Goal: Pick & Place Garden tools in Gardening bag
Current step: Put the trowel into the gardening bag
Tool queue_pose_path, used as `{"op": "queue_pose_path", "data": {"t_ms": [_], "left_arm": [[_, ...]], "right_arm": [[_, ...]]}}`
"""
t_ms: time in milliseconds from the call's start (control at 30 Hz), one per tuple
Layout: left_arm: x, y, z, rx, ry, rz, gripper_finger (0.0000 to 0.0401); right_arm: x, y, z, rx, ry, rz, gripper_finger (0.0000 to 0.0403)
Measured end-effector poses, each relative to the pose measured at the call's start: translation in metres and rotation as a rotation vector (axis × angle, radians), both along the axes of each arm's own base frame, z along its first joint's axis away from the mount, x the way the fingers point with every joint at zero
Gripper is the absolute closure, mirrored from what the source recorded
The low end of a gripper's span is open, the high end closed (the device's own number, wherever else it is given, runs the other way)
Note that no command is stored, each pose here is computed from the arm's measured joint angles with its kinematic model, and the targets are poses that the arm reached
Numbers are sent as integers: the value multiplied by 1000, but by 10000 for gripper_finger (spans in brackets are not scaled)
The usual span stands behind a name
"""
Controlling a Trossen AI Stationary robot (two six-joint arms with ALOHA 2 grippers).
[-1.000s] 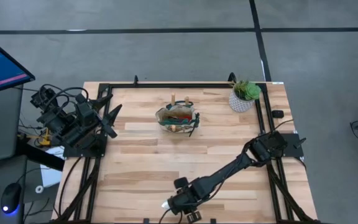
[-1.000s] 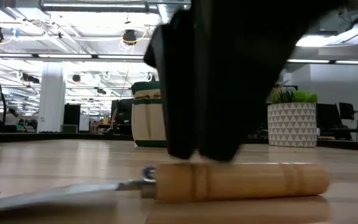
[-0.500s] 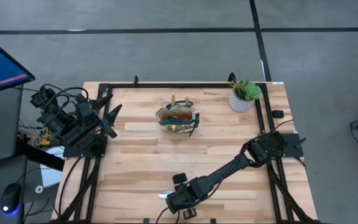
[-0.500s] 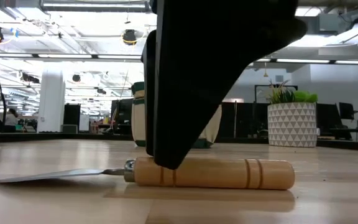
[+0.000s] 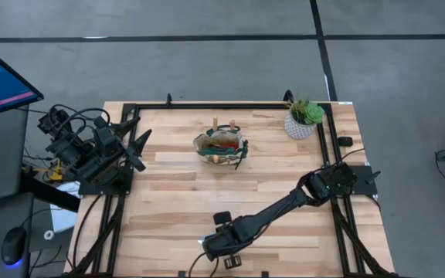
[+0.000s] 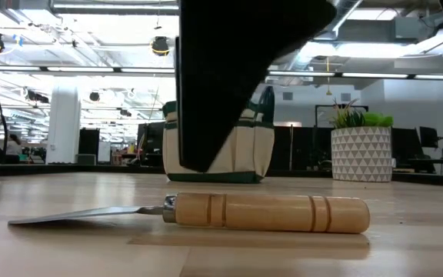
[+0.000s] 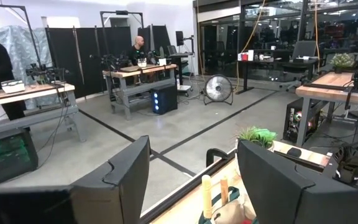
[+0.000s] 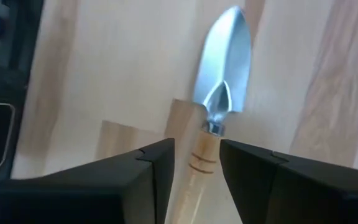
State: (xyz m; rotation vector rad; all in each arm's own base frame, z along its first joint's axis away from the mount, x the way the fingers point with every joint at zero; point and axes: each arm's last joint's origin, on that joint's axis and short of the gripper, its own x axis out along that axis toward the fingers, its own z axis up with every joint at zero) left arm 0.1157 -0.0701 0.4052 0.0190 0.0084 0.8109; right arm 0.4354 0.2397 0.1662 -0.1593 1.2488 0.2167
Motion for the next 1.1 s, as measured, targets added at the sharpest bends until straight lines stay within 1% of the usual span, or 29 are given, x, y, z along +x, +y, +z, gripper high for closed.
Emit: {"op": "queue_pose_path", "data": {"t_ms": [200,300,500,600,667,767,833,900,933,1000,1100], "left_arm": [[0,0,0,0,0,0,188],[0,0,0,0,0,0,188],[0,0,0,0,0,0,188],[0,0,0,1,1,0,188],[0,0,0,1,1,0,188],[0,0,0,2,2,0,188],[0,0,0,2,2,0,188],[0,0,0,3,3,0,188],[0,0,0,3,2,0,188],[0,0,0,3,3,0,188],[0,0,0,3,2,0,188]], "right_arm": [[3,-3,-1,2,-7,-37,280],[5,-5,0,-5,-21,-47,272],[5,-5,0,10,-27,-89,222],[6,-6,0,-16,-46,-125,199],[6,-6,0,-24,-52,-130,191],[7,-6,-1,-18,-56,-137,190],[9,-4,-8,-7,-58,-148,195],[8,-3,-21,-6,-12,-142,200],[9,0,-26,16,3,-133,203],[8,2,-32,28,33,-123,208],[5,4,-33,10,46,-129,216]]}}
